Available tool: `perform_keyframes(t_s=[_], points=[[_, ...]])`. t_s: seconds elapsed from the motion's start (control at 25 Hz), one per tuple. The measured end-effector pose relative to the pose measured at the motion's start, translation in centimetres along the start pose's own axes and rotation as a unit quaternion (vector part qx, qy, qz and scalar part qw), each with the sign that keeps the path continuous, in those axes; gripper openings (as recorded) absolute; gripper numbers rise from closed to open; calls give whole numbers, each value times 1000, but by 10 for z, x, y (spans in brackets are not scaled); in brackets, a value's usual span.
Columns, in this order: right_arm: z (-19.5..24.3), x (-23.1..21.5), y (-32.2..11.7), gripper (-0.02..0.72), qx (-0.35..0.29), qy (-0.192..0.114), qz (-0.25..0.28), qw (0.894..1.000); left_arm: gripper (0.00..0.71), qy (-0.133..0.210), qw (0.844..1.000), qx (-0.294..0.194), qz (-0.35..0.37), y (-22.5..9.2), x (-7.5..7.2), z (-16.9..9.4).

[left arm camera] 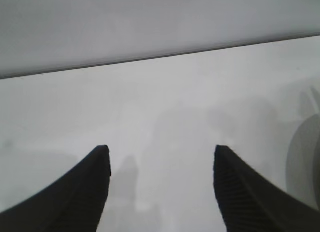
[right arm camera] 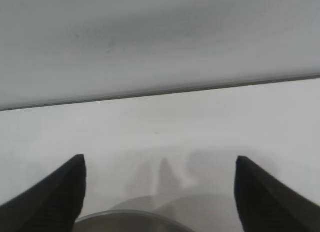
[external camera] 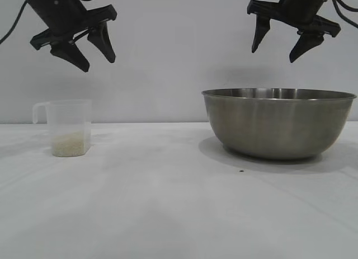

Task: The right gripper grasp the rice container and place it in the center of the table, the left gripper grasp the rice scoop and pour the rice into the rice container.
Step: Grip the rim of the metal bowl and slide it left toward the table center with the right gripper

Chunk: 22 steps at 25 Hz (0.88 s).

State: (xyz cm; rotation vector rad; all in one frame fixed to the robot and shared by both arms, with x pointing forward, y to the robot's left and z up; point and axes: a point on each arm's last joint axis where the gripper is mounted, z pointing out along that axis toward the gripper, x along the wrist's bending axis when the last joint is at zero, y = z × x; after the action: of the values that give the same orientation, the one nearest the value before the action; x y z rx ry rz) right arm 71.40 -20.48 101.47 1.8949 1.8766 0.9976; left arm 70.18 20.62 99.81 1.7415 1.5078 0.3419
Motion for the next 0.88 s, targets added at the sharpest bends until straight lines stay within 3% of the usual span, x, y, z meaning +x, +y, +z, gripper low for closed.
perform_keyframes(t_s=[0.64,0.88], points=[[-1,1,-1,563,15,1,-17,1000,401,0,1000,0,0,0,0,0],[-18,-7,10,563,58,-22,-47,997,401,-1,1000,1,0,0,0,0]])
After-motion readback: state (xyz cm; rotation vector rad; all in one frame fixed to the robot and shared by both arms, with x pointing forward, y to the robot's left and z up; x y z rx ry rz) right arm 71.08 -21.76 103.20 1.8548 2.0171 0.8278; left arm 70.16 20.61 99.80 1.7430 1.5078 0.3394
